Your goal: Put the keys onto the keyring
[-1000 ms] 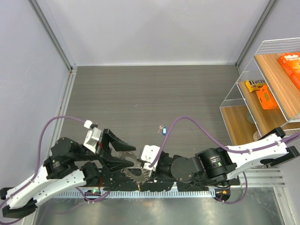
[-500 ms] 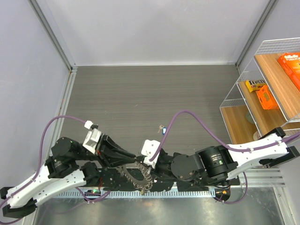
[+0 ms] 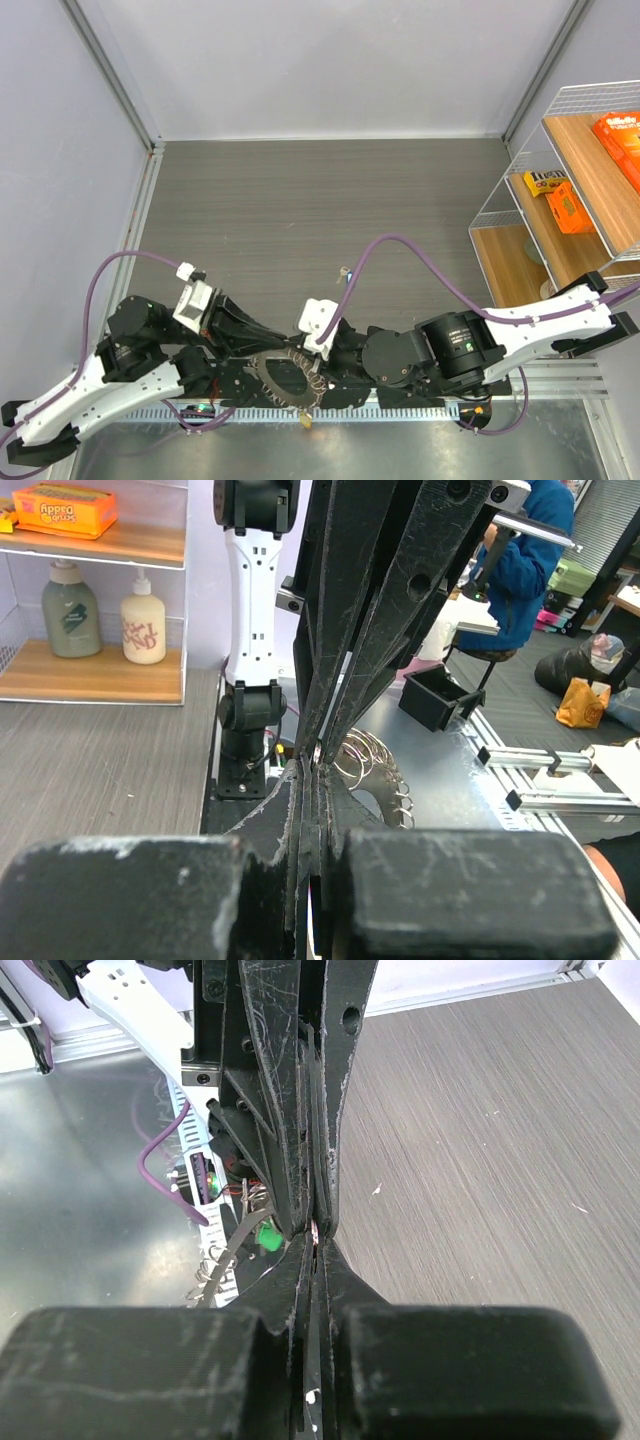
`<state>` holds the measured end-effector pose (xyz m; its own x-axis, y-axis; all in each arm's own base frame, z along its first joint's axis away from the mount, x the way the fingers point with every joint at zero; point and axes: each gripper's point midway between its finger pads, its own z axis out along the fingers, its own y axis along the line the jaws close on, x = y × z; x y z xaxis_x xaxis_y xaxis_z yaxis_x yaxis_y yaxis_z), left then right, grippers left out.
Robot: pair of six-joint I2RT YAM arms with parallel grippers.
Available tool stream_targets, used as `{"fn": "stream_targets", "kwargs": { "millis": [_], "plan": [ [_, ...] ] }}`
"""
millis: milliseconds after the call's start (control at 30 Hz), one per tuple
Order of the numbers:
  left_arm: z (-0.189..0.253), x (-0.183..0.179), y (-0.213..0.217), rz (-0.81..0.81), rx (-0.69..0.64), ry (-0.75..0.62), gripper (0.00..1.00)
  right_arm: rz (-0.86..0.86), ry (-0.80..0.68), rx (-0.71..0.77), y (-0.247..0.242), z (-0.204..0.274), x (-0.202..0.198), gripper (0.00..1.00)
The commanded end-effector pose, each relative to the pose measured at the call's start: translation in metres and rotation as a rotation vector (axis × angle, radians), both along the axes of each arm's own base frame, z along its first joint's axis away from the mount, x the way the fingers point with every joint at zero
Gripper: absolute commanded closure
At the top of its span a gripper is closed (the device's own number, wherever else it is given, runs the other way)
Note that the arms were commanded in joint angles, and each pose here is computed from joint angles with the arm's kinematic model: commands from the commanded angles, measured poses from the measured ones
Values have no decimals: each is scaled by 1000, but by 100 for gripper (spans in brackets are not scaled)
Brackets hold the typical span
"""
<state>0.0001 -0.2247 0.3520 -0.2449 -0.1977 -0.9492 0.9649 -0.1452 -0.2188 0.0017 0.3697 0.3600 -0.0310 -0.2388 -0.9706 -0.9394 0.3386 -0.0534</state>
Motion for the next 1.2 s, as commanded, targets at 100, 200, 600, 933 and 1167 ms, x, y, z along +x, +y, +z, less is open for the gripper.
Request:
{"fn": "stream_targets", "kwargs": {
  "millis": [100,200,600,933,1167],
  "plan": [
    [-12,12,-1,64,44,1,100,19,43,197,9,55,-3,87],
    [-10,14,-1,81,42,-4,100,25,49,205,3,55,-3,83],
    [-8,18,1,110,21,-9,100,39,56,203,-8,49,-3,76],
    [-10,19,2,120,31,0,100,44,70,167,-18,25,-2,61],
    [-16,19,3,125,42,12,100,45,89,115,-28,-18,-2,50]
  ]
}}
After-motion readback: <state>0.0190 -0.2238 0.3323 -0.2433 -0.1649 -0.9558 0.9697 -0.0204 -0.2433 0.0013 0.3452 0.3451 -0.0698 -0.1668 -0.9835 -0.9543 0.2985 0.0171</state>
